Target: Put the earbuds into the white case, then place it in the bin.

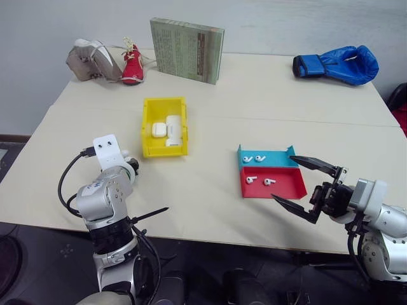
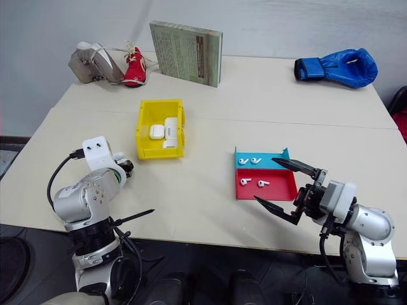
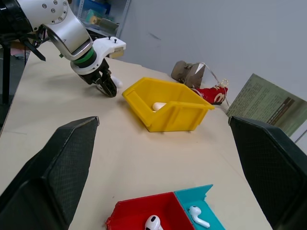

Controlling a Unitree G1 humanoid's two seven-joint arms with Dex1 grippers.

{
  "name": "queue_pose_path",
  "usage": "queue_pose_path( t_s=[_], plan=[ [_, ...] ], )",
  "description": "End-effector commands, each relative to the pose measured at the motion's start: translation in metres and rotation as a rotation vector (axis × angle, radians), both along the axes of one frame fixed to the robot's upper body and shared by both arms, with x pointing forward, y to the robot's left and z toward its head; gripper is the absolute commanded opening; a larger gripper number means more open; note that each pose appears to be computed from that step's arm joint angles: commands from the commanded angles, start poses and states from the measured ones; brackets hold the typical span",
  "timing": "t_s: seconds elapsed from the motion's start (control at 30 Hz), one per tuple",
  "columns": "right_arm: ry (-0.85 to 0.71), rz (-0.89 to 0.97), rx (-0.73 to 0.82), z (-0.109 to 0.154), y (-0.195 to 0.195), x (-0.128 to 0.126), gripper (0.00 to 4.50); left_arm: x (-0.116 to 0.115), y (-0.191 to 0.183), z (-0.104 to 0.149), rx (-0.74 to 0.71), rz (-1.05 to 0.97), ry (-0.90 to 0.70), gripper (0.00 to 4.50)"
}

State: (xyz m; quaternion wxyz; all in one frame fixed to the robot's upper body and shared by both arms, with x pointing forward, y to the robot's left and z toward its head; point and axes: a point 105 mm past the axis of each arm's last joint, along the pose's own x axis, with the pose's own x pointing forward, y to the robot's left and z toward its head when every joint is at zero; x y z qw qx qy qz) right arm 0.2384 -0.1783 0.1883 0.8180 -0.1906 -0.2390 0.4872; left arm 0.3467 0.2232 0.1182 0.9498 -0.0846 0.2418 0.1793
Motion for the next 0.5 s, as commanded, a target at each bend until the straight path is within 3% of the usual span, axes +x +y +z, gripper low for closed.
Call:
queue_pose_path(
  t_s=[0.03, 0.13, 0.23, 0.37, 0.5],
  plan=[
    [-0.03, 0.006, -0.014, 0.006, 0.0, -0.004, 4.5, -0.002, 0.007, -0.002, -0.016, 0.006, -0.036, 2.79],
    [-0.021, -0.001, -0.017, 0.002, -0.004, -0.005, 4.5, -0.003, 0.013, 0.014, -0.061, -0.056, -0.185, 2.79],
    [-0.012, -0.013, -0.024, -0.002, -0.01, -0.007, 4.5, -0.013, 0.026, 0.048, -0.063, -0.219, -0.438, 2.79],
    [-0.004, -0.031, -0.035, -0.004, -0.019, -0.007, 4.5, -0.036, 0.022, 0.086, -0.083, -0.567, -0.695, 2.79],
    [0.02, -0.052, -0.059, -0.005, -0.031, -0.011, 4.5, -0.053, -0.017, 0.111, -0.029, -0.973, -0.892, 2.79]
  ],
)
